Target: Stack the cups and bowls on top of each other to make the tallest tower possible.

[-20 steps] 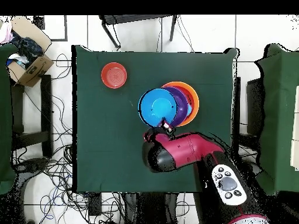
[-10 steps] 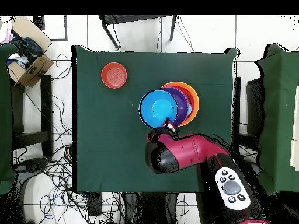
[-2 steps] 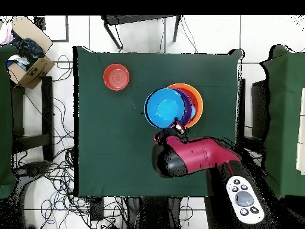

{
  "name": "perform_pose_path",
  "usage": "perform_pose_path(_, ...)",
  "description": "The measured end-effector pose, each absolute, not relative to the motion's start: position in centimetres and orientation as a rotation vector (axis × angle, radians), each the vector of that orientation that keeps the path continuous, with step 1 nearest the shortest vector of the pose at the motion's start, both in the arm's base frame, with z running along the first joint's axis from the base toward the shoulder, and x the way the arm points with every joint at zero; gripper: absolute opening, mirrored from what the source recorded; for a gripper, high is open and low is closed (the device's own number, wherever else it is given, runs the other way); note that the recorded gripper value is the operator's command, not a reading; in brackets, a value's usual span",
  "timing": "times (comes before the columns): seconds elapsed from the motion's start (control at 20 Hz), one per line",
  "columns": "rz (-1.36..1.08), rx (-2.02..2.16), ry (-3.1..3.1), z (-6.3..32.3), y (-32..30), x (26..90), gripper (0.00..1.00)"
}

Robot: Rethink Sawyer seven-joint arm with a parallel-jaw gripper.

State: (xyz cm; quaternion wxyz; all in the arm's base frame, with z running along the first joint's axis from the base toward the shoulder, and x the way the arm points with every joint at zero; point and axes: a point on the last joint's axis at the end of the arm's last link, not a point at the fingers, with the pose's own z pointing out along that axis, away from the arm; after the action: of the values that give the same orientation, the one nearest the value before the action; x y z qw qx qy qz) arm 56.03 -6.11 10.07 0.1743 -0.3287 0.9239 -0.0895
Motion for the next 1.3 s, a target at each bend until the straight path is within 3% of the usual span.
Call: perform_pose_path(1.3, -0.231, -1.023, 2.560, 10.0, -4.2, 56.5, 1.00)
